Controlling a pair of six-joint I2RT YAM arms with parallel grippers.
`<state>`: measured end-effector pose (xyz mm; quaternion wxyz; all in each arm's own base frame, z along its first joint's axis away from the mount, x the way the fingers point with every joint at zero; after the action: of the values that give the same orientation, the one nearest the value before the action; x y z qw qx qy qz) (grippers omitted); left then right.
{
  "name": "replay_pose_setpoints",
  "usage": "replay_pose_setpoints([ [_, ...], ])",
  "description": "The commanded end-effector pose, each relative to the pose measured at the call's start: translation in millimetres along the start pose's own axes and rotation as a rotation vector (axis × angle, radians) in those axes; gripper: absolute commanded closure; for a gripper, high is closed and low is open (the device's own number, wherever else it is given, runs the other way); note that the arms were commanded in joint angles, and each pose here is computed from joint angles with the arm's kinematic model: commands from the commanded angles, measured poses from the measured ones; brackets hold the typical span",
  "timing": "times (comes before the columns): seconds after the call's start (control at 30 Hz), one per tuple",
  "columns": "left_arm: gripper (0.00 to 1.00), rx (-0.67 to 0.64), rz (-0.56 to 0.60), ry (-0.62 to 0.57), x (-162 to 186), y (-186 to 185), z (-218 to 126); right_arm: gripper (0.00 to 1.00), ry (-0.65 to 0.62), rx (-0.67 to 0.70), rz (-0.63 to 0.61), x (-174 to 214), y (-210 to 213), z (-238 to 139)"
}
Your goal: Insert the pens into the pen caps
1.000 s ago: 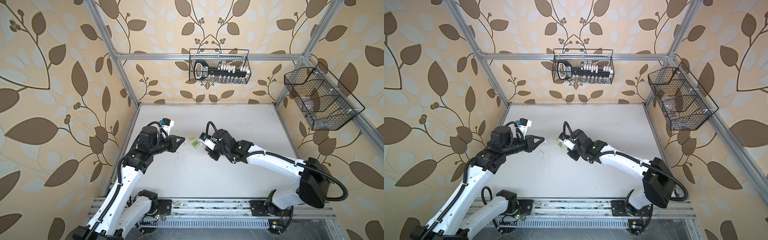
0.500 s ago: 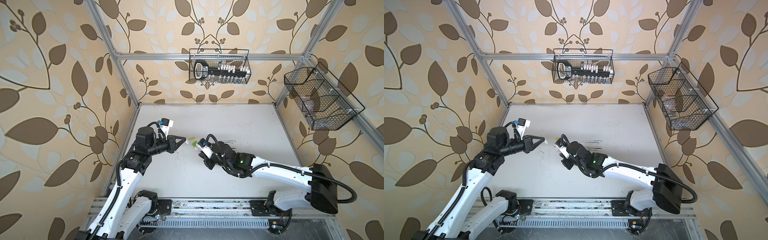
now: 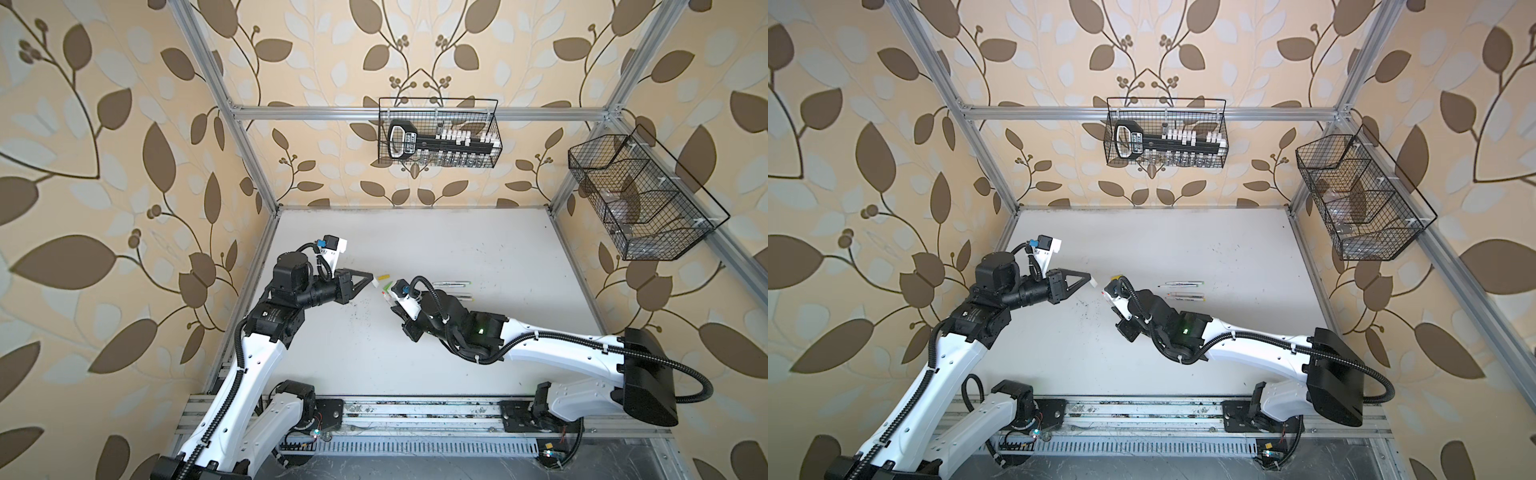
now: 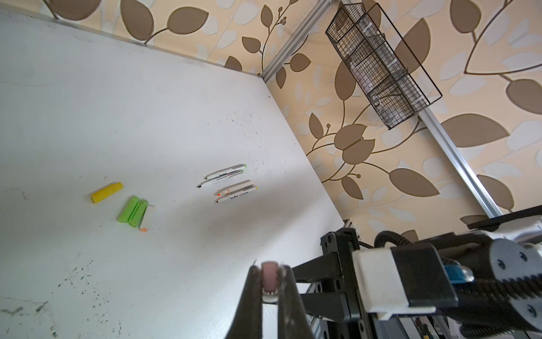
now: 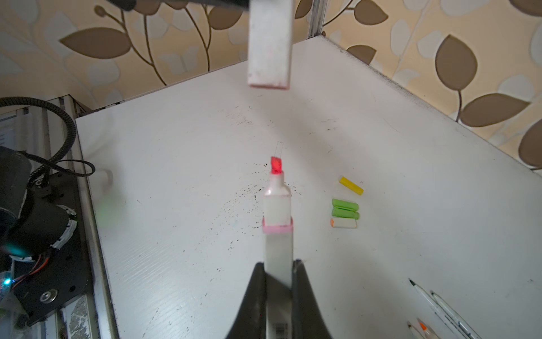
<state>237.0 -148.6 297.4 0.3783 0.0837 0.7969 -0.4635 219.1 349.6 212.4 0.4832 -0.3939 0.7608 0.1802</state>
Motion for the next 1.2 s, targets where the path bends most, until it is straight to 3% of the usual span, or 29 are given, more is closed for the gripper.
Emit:
replay_pose_setpoints([
  [0.0, 1.0, 0.026, 0.013, -0.006, -2, -2, 1, 0.91, -0.062, 0.016, 0.01, -21, -2, -7],
  [0.87, 1.0, 0.047, -0.013, 0.015, 0, -1, 4, 0.91, -0.097, 0.021, -0.023, -43, 2, -8],
  [1.17, 1.0, -0.017, 0.007, -0.039, -5, 3, -3, 0.91, -0.069, 0.026, -0.027, -34, 2, -4],
])
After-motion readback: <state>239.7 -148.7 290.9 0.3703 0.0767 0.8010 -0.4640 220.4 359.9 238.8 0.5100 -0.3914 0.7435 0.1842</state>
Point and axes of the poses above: each gripper's point midway between its finger pads, its own z axis out along the fingers, its own y axis along the line the jaws close on, x = y × z, the point moved 2 cm from there along -z, back along the fingers, and after that the axes turned 2 degrees about -z, right-handed, at the moved point
